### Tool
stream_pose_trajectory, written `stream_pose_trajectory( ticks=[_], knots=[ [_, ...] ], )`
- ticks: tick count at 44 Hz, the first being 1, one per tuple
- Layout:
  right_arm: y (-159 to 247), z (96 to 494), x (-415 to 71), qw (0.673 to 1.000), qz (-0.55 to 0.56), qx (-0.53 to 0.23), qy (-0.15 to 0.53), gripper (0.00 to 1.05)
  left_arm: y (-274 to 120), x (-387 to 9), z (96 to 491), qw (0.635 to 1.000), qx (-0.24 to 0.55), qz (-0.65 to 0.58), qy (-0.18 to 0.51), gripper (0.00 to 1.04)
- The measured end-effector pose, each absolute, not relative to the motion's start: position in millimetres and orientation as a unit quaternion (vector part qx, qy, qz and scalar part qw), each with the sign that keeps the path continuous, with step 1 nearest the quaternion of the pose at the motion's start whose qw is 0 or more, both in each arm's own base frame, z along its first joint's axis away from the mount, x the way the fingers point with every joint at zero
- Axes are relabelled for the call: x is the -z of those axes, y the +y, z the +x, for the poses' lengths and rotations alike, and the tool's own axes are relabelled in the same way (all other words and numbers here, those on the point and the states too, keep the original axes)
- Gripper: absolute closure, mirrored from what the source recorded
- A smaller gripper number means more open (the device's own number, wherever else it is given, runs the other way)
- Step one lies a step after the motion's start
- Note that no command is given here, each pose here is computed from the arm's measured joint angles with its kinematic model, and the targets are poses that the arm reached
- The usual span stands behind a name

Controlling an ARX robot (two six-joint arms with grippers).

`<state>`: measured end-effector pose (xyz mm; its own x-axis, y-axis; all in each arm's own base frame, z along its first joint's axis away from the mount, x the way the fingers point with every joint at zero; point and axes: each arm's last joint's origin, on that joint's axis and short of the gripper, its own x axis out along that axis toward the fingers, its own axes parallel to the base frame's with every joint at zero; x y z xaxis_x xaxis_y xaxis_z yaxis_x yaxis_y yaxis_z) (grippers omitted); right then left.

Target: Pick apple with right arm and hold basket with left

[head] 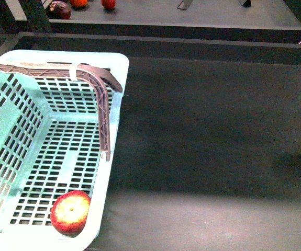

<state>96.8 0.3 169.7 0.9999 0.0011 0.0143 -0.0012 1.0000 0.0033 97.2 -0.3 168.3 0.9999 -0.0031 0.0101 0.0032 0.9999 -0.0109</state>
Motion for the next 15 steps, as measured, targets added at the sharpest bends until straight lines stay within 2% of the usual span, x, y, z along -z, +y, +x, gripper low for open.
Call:
stream_pose_trajectory(
  ticks=[12, 15],
  knots=[
    [0.3, 96.8, -169.7, 1.0, 0.002, -0.001, -0.007, 0.09, -0.3, -168.3, 97.2, 1.0, 0.002, -0.005, -0.005, 0.06],
    [0.3, 96.8, -169.7, 1.0, 0.002, -0.001, -0.007, 0.09, -0.3, -168.3, 97.2, 1.0, 0.002, -0.005, -0.005, 0.07]
  ],
)
